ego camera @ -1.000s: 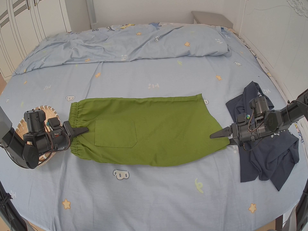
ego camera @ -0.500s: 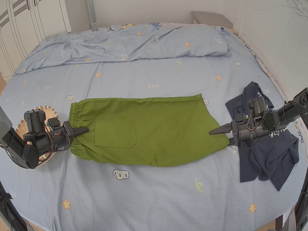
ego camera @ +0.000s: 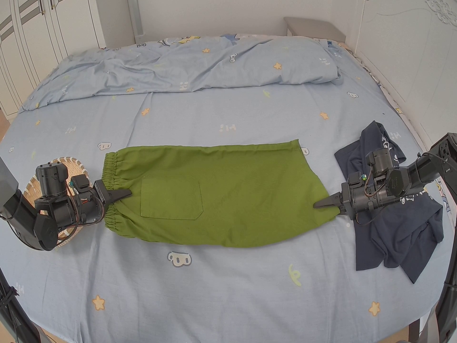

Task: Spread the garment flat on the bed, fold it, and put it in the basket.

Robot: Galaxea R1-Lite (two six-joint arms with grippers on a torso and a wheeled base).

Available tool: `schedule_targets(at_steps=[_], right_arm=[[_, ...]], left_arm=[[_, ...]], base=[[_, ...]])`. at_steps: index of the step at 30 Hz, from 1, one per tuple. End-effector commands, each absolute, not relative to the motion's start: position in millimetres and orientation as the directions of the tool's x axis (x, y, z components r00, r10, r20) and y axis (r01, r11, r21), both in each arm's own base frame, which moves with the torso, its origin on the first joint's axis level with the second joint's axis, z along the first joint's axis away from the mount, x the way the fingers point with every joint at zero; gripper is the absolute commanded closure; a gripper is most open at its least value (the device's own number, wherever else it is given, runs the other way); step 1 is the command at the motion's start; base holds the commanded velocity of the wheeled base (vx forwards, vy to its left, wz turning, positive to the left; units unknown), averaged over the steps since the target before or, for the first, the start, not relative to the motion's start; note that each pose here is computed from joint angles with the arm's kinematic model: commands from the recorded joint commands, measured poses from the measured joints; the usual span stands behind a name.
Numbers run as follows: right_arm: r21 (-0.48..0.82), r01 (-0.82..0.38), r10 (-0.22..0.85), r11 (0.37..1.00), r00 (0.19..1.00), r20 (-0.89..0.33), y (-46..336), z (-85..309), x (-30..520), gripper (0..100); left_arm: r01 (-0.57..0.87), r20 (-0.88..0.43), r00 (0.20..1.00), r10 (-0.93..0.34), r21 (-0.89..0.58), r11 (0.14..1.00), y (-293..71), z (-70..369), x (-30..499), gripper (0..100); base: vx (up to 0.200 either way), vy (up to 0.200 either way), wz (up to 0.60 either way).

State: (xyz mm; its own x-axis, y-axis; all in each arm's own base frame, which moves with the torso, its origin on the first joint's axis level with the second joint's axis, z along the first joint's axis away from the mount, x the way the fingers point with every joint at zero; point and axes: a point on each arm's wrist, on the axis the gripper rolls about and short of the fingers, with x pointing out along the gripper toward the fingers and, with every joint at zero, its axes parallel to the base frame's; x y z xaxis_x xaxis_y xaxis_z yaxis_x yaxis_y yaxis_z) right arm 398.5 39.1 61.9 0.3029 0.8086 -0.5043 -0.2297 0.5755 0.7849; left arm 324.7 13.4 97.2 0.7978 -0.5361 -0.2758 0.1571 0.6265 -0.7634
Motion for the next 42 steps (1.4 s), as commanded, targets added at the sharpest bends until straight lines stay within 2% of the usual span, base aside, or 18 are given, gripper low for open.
schedule_targets(at_steps=[1,10,18,24,30,37,42], right_arm=[[0.79,-0.226,0.812,0.571,0.296,-0.502,38.8,58.6,399.2,100],[0.791,-0.217,0.81,0.572,0.302,-0.502,34.4,60.4,396.3,100],[0.774,-0.28,0.815,0.567,0.326,-0.479,37.2,124.0,349.2,100],[0.771,-0.279,0.812,0.572,0.33,-0.482,35.2,138.8,314.3,100],[0.776,-0.251,0.808,0.579,0.306,-0.504,33.2,134.5,271.7,100],[0.767,-0.234,0.802,0.597,0.218,-0.557,29.8,100.1,217.4,100],[0.775,-0.204,0.801,0.598,0.183,-0.569,29.5,83.8,200.7,100]], left_arm=[[0.155,-0.277,0.797,-0.537,-0.764,0.626,13.4,96.5,324.8,100],[0.154,-0.277,0.798,-0.535,-0.764,0.626,13.9,97.4,324.6,100],[0.103,-0.332,0.769,-0.547,-0.78,0.618,15.5,116.6,318.1,100],[0.106,-0.342,0.737,-0.583,-0.794,0.599,14.1,117.3,306.9,100],[0.09,-0.359,0.737,-0.573,-0.787,0.61,16.7,120.9,286.9,100],[0.018,-0.49,0.692,-0.53,-0.723,0.691,32.0,107.8,245.7,100],[-0.005,-0.517,0.687,-0.51,-0.706,0.708,38.2,99.4,220.3,100]], base=[[0.0,0.0,0.0],[0.0,0.0,0.0],[0.0,0.0,0.0],[0.0,0.0,0.0],[0.0,0.0,0.0],[0.0,0.0,0.0],[0.0,0.0,0.0]])
